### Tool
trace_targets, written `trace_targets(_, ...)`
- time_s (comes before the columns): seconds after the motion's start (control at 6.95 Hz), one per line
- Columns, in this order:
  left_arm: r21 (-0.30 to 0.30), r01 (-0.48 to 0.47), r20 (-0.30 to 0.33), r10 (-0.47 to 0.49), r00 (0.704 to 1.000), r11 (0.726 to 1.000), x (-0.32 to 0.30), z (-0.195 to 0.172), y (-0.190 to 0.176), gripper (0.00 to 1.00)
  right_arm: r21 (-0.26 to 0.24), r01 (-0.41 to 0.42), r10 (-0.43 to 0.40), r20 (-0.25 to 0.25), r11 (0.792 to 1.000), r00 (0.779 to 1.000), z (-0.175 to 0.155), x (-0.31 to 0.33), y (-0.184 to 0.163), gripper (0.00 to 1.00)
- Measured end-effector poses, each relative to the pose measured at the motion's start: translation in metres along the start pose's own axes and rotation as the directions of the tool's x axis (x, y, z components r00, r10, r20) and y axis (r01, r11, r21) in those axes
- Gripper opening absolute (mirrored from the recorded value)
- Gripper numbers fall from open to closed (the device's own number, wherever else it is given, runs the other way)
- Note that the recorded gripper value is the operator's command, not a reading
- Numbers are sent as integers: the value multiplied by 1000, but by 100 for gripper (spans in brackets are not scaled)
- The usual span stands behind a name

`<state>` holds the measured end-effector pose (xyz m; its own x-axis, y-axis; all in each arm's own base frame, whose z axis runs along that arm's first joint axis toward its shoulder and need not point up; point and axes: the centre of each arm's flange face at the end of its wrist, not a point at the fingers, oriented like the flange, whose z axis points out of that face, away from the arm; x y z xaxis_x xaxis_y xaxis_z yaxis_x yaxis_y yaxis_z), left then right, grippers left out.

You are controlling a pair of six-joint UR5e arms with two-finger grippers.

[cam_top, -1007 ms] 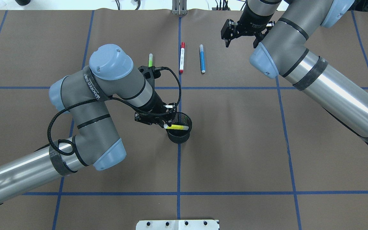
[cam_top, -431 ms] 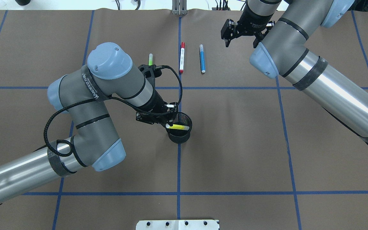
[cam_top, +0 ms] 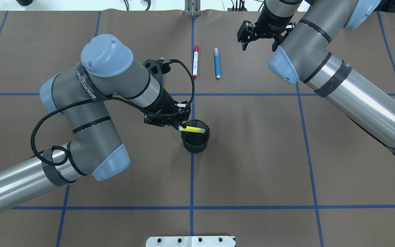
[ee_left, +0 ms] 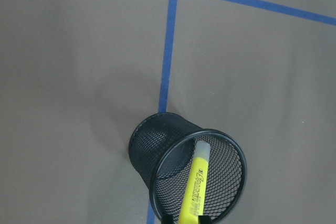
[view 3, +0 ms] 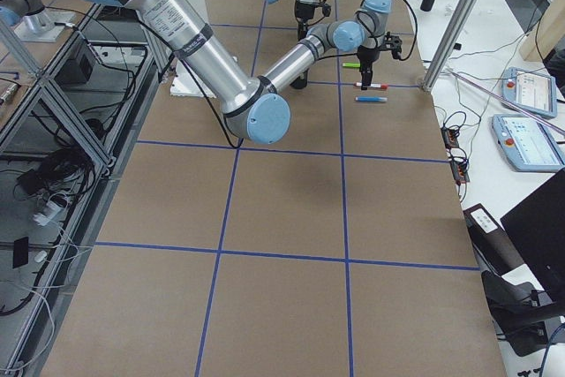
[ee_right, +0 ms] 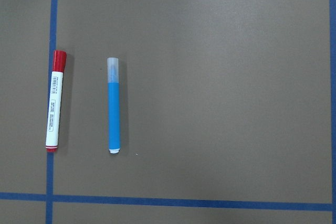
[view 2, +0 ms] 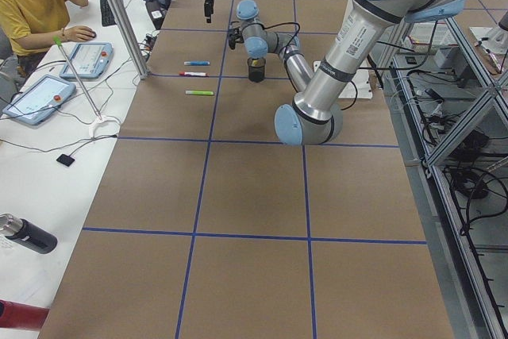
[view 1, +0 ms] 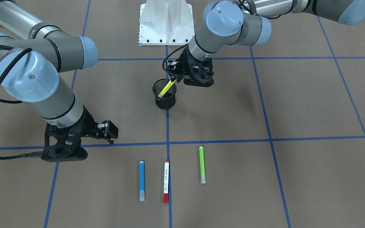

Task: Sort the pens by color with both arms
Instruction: 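Lift the yellow highlighter out of the cup with the left gripper, then carry the yellow highlighter beside the green marker with the left gripper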

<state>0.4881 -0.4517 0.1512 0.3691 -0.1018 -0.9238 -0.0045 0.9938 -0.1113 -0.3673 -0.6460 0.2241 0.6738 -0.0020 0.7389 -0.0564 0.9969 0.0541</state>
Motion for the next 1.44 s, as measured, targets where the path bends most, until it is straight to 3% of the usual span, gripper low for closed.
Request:
trace_targets(0.43,120,40,-35,-36,999,992,-13,-70,-49,0,3,-2,2,-2,1000,1000,0,1,-1,99)
trace_targets(0.86,237,135,-54,-126,991,962,-47,-125,-86,0,4,-2,2,-2,1000,1000,-1,1,-1,99)
trace_targets(1.15,394,267,-68,-262,963,880,-66,-126,-108,0,4,-2,2,-1,1000,1000,-1,1,-1,99)
trace_targets(1.44,547,364,-109,-367,924,754,-75,-115,-129,0,4,-2,2,-1,1000,1000,-1,1,-1,99)
